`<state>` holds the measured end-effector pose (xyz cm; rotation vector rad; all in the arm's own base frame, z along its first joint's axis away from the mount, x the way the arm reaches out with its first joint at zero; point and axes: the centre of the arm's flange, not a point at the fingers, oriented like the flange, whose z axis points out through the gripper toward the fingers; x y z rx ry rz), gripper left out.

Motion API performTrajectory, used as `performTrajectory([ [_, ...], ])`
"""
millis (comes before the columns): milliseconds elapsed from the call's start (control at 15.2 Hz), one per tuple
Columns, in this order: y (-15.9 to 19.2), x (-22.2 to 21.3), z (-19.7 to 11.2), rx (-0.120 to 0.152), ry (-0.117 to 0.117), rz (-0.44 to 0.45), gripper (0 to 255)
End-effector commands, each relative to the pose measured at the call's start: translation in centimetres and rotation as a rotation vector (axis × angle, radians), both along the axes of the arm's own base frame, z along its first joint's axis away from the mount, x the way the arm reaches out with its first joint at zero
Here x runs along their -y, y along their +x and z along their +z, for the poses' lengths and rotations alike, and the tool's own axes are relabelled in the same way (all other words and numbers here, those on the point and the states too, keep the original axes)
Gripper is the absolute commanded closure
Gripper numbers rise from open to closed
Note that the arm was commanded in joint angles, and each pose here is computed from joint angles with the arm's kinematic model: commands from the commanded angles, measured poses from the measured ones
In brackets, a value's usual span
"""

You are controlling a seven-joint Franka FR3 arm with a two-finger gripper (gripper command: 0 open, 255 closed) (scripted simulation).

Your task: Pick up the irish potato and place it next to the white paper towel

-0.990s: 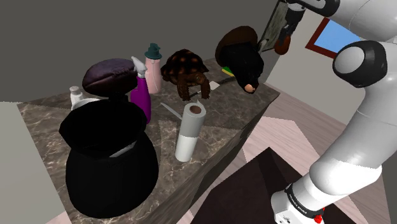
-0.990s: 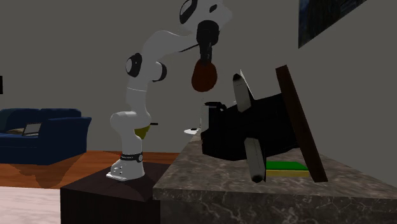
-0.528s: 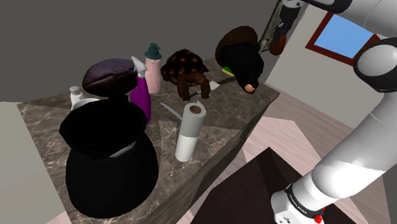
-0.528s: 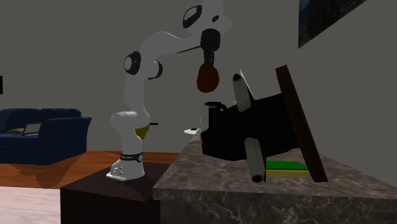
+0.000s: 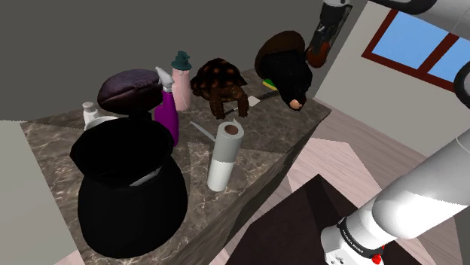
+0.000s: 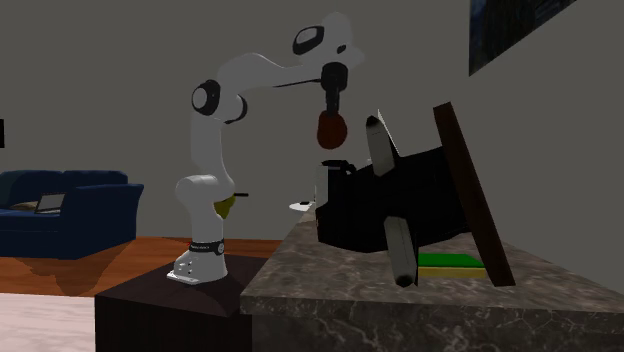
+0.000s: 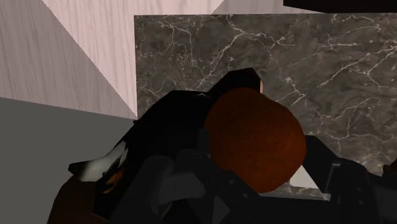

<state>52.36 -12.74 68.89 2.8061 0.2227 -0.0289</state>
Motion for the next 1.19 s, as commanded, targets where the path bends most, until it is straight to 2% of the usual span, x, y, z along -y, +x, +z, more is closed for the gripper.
performTrajectory([
  [0,-0.4,-2.7,-0.1,0.000,0.000,-0.001,255],
  [1122,-3.0,-25.0,-0.1,0.000,0.000,-0.001,255],
])
